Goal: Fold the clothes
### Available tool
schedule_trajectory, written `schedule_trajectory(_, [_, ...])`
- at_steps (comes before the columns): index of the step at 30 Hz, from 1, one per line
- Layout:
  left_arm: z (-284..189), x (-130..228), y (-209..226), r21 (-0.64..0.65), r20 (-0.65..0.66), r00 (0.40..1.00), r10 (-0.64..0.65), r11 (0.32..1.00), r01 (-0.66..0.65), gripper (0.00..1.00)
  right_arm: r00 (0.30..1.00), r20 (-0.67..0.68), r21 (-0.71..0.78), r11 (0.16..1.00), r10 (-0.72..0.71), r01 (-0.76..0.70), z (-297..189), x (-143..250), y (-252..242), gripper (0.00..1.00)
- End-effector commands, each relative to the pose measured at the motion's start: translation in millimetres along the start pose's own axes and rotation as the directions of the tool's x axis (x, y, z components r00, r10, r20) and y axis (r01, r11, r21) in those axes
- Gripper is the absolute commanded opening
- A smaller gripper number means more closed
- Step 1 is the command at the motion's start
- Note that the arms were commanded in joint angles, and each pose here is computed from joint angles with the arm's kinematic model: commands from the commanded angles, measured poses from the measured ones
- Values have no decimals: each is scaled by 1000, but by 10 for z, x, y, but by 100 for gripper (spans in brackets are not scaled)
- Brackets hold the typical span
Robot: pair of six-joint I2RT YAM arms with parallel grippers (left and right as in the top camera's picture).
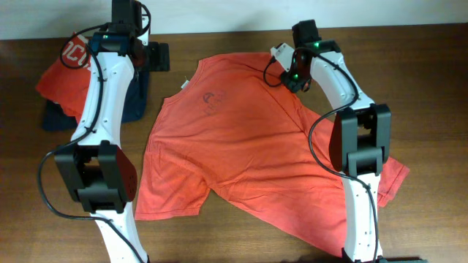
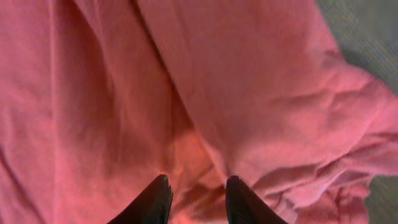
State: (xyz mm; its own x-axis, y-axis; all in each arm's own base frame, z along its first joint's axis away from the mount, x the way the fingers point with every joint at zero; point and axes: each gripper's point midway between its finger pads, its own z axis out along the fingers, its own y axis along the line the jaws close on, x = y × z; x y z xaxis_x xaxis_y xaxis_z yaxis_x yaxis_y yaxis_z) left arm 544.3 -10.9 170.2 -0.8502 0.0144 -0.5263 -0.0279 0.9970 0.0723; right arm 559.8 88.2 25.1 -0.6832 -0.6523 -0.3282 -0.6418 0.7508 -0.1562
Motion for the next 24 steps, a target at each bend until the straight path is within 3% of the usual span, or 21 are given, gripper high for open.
schedule_trajectory(1, [-126,-82,-3,11,31,1000,-7,1000,7,99,999,36,11,1000,-22,22,-20,-75,-41,36])
schedule_trajectory(24, [-126,-82,-3,11,31,1000,-7,1000,7,99,998,-19,71,995,-62,63,239,52,-150,35])
